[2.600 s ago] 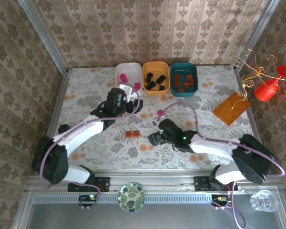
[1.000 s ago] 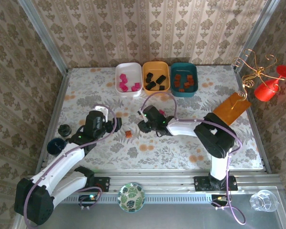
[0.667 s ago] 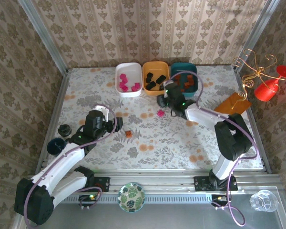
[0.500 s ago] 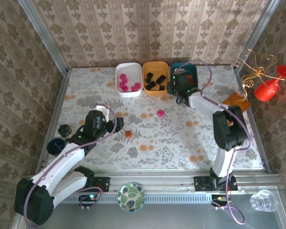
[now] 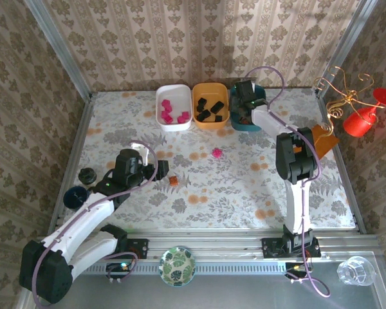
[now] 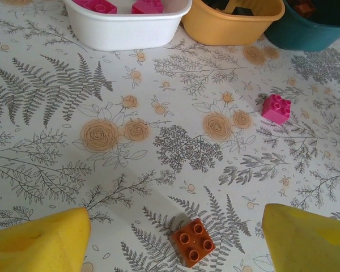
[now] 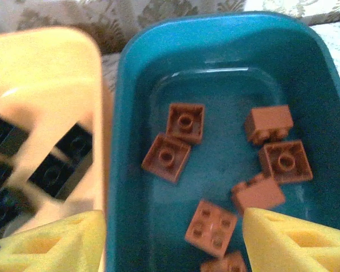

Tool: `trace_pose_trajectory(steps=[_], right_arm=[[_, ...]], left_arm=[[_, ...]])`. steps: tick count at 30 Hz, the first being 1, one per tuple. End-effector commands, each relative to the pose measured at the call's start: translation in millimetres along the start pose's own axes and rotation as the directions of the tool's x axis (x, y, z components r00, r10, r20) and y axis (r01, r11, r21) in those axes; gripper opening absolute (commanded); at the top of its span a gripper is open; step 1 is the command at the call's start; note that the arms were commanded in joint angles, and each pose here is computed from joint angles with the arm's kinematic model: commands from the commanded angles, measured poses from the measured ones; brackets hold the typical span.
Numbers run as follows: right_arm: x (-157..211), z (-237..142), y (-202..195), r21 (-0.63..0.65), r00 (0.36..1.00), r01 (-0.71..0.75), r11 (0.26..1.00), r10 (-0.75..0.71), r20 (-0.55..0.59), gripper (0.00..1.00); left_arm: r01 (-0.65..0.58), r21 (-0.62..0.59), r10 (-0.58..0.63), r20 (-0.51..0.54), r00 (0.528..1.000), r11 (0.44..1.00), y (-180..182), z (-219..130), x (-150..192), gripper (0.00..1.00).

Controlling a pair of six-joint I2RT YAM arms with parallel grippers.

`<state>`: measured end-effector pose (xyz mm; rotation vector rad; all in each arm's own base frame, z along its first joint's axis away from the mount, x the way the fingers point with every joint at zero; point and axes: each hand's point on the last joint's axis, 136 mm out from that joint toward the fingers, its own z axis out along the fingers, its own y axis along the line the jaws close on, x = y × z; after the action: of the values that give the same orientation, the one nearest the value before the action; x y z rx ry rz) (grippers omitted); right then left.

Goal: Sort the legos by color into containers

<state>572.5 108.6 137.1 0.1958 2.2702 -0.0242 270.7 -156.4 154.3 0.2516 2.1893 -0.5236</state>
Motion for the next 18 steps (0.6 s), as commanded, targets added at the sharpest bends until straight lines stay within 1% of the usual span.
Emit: trace_pose_trajectory(steps=[1,4,6,9,12,14,18], right_arm=[[1,-65,43,-0.087,0.991,0.112,0.990,-0.106,0.076,0.69],[50,-106,91,-0.241,0.977,0.210,0.947,-0.196,0.083,0.71],[97,-131,124,-0.355,0.962,0.273,0.894,-0.264,0.077,0.73],[151,-158,156,-0.451,0.938,0.330,0.829,-0.340,0.061,0.76],[189,-178,180,-0.529,0.926,0.336,0.780,-0.376,0.033,0.79],[211,-187,194,-0.568,0.919,0.332,0.753,-0.393,0.015,0.81],[247,-190,214,-0.582,0.906,0.335,0.740,-0.423,-0.017,0.85]], left_arm=[[-0.027,-0.012,0.027,-0.004,1.000,1.000,2,-1,1,0.81],[-0.009,-0.044,0.009,0.002,1.000,0.999,11,-2,7,0.81],[0.024,-0.092,-0.024,0.006,1.000,0.996,27,-4,13,0.82],[0.091,-0.133,-0.089,0.018,0.996,0.987,47,-8,21,0.82],[0.153,-0.148,-0.149,0.038,0.988,0.977,61,-13,27,0.82],[0.189,-0.138,-0.182,0.058,0.981,0.972,68,-16,29,0.82],[0.267,-0.094,-0.259,0.089,0.962,0.959,76,-19,31,0.82]])
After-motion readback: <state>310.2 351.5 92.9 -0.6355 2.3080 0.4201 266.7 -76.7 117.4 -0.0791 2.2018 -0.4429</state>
